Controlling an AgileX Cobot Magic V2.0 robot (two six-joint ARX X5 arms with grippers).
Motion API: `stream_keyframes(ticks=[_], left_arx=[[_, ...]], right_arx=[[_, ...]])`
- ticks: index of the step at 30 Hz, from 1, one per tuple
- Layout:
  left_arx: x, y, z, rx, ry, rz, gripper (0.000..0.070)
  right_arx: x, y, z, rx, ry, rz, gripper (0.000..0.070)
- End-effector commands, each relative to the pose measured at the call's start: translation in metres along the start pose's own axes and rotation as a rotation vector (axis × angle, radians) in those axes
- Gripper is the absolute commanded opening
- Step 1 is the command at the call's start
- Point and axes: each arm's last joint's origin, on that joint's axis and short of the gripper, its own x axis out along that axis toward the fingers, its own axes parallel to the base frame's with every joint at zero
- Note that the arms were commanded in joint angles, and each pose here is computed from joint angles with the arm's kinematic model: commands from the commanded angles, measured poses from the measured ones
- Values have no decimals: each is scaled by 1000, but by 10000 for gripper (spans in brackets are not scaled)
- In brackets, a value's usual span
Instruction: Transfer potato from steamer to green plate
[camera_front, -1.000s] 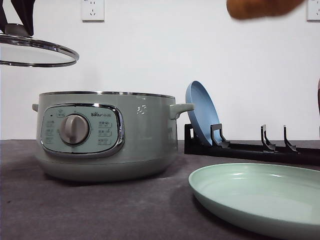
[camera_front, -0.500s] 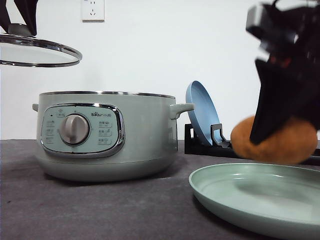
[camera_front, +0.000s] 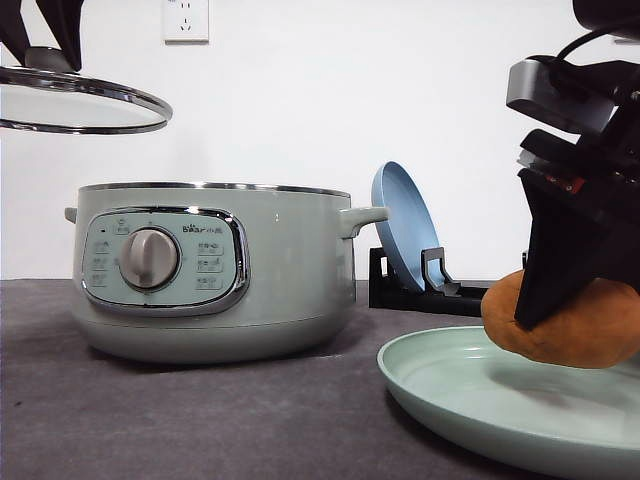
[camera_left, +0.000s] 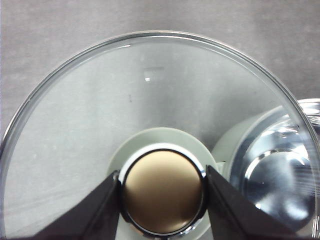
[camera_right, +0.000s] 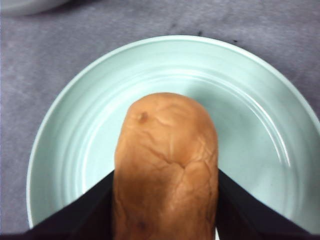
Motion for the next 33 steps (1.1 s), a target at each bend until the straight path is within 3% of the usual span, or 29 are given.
stream_keyframes(ticks=[1, 14, 20, 23, 33], left_arx=[[-19, -2, 7, 5, -88, 1, 0], [-19, -9, 7, 19, -87, -11, 0], [-19, -8, 7, 19, -87, -11, 0], [-19, -8, 7, 19, -87, -11, 0], [-19, -9, 7, 12, -88, -12, 0]], right_arx=[[4, 0, 1, 15, 10, -6, 175], [20, -4, -2, 31, 84, -19, 198], [12, -1, 4, 53, 65, -16, 513], [-4, 4, 14, 63, 41, -5, 566], [-114, 28, 43, 36, -116, 34, 577]])
